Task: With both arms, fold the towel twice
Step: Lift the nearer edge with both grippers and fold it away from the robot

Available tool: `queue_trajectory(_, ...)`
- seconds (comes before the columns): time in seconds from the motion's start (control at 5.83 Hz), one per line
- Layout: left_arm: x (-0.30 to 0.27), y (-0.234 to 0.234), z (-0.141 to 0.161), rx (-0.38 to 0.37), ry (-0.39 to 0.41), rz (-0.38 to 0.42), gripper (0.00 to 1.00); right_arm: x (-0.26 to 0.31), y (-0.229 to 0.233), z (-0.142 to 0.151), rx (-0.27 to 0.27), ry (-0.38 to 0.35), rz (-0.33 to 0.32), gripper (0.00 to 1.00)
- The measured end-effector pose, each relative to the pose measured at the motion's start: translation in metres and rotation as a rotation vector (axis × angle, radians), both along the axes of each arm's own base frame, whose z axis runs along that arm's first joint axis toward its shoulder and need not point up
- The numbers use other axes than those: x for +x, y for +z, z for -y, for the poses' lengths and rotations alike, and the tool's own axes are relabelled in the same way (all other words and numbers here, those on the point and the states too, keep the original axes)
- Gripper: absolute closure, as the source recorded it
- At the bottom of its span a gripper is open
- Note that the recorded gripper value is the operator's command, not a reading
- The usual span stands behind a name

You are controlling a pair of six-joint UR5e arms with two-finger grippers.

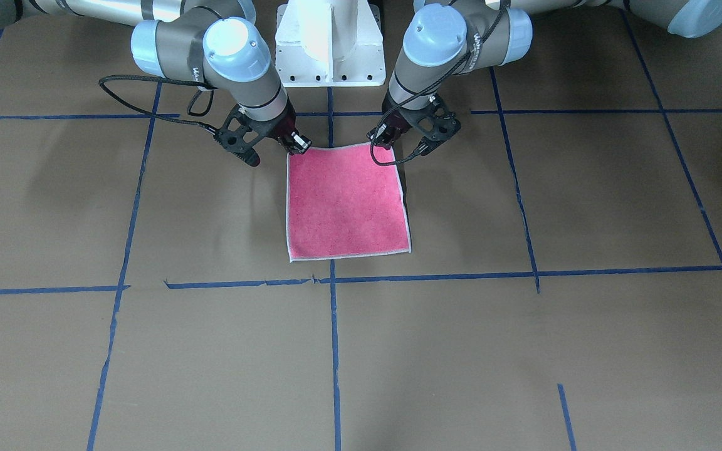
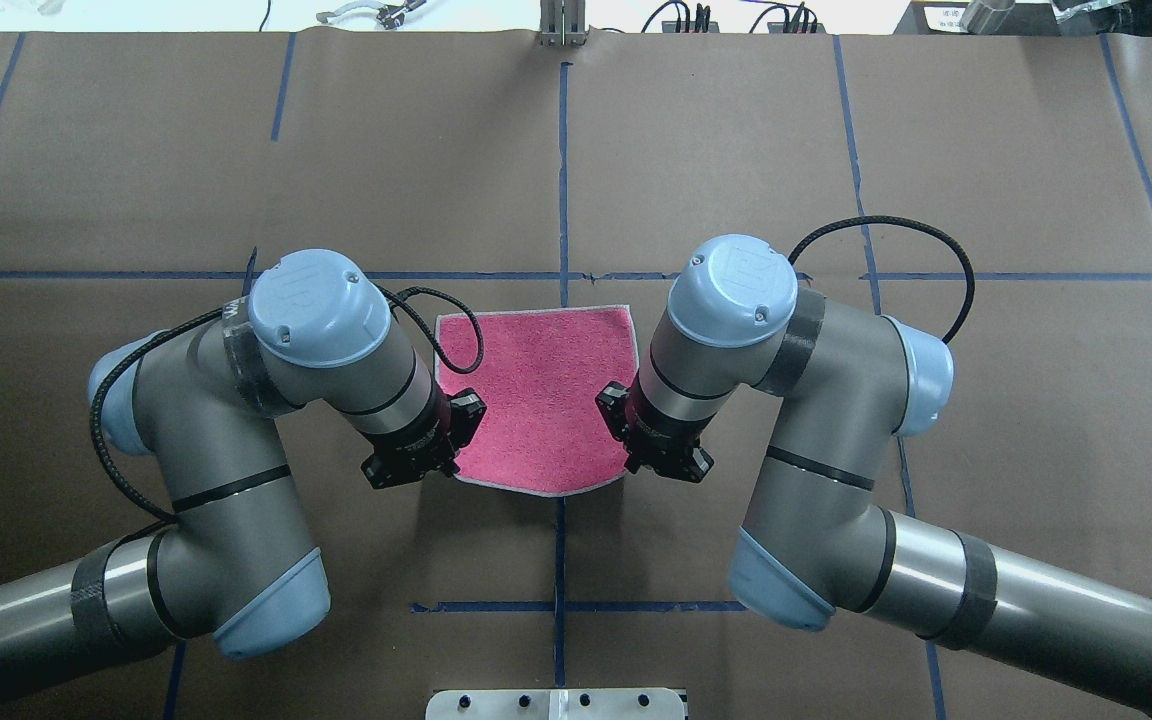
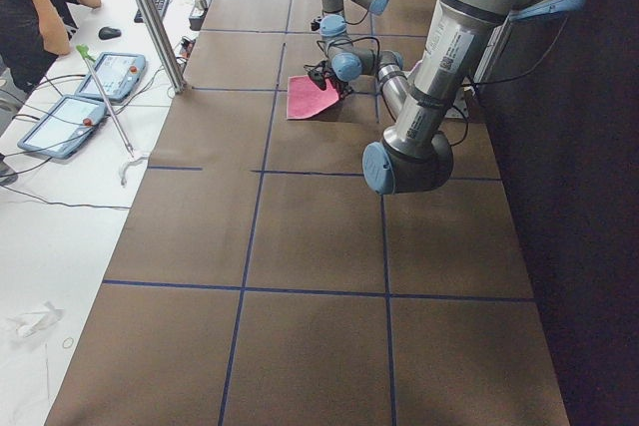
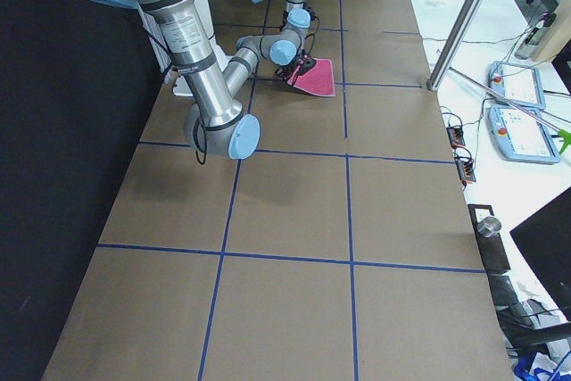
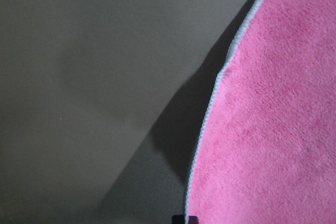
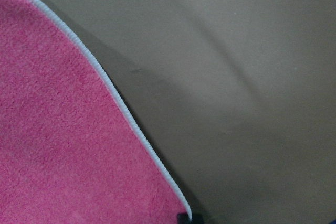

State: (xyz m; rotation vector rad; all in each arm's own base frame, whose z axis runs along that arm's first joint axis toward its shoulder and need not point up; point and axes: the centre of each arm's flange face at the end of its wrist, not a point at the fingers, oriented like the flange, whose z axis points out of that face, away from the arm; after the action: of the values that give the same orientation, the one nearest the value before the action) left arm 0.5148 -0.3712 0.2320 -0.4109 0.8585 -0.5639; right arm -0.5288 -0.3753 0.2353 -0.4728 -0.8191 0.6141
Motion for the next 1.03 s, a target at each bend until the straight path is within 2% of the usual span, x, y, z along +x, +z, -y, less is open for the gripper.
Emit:
queue_trajectory(0.34, -0.005, -0.0007, -0.005, -0.014, 0.01, -0.011, 1.0, 0.012, 0.0015, -0.0093, -0.042, 0.0, 0.012, 1.0)
queue_trajectory(1.03, -0.0043, -0.0036, -0.0056, -0.028, 0.003, -0.014, 1.0, 0.0102, -0.0005, -0.0097, -0.065, -0.007, 0.017, 1.0)
